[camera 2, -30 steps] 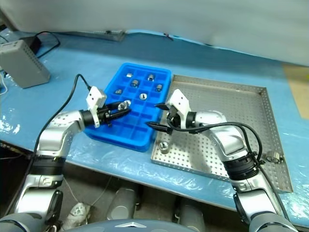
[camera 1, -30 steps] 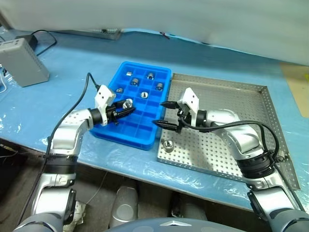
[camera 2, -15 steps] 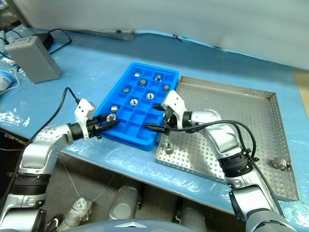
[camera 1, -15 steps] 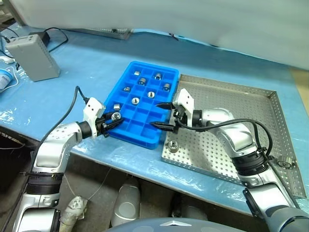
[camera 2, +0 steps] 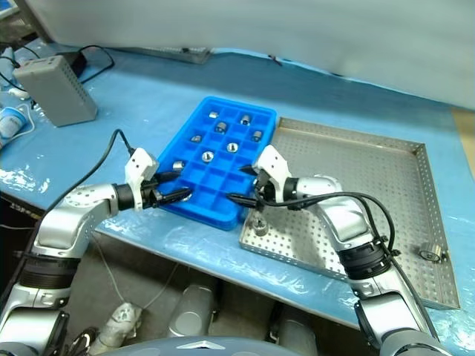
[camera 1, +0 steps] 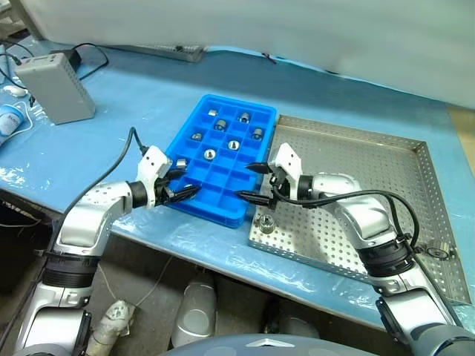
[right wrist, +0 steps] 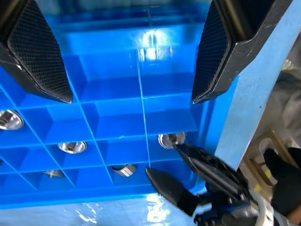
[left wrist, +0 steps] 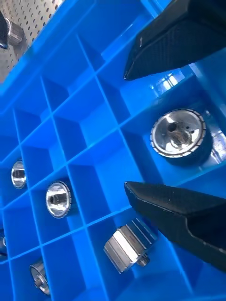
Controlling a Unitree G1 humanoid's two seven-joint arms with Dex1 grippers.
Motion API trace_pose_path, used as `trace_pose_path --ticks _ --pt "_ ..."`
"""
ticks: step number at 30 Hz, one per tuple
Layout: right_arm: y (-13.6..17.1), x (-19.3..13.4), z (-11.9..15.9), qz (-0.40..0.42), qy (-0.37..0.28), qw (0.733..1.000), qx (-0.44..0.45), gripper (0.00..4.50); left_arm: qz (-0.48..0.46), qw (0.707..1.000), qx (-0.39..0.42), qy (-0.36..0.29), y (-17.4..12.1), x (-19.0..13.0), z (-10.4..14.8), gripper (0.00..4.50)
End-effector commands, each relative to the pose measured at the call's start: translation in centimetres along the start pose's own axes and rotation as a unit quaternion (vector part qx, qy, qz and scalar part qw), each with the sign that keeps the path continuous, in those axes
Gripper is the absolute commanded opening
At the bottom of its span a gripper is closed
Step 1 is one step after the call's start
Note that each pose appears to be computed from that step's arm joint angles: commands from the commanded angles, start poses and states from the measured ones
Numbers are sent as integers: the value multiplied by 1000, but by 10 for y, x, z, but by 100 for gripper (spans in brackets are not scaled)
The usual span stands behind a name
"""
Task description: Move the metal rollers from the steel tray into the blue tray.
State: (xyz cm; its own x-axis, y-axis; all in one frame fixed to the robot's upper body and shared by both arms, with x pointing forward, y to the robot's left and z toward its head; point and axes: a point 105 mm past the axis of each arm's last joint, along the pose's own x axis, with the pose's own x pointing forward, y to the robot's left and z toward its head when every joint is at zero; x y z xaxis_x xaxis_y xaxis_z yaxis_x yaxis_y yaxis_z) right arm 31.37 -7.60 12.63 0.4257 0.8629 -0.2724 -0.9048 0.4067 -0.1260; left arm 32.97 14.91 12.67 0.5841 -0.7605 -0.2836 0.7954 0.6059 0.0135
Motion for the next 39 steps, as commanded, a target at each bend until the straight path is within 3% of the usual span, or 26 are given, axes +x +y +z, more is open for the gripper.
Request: trace_pose_path --ticks 1,4,9,17,24,34,39 --pt "-4 -25 5 -16 -2 1000 -14 421 -40 999 31 -17 -1 -5 11 364" --pt "4 -46 -11 -11 33 999 -8 421 -103 993 50 5 -12 -5 0 364" --pt "27 -56 -14 17 44 999 -1 421 -160 986 44 8 -17 1 -5 364" --pt "37 -49 -33 12 72 997 17 421 -194 980 48 -17 -24 29 4 364" --pt "35 -37 -52 3 84 996 23 421 -225 973 57 -10 -37 32 12 364" --pt "33 -28 -70 10 98 995 18 421 -226 971 70 -19 -34 37 57 364" --pt "31 -29 -49 9 83 996 14 421 -234 969 75 -20 -50 35 75 364"
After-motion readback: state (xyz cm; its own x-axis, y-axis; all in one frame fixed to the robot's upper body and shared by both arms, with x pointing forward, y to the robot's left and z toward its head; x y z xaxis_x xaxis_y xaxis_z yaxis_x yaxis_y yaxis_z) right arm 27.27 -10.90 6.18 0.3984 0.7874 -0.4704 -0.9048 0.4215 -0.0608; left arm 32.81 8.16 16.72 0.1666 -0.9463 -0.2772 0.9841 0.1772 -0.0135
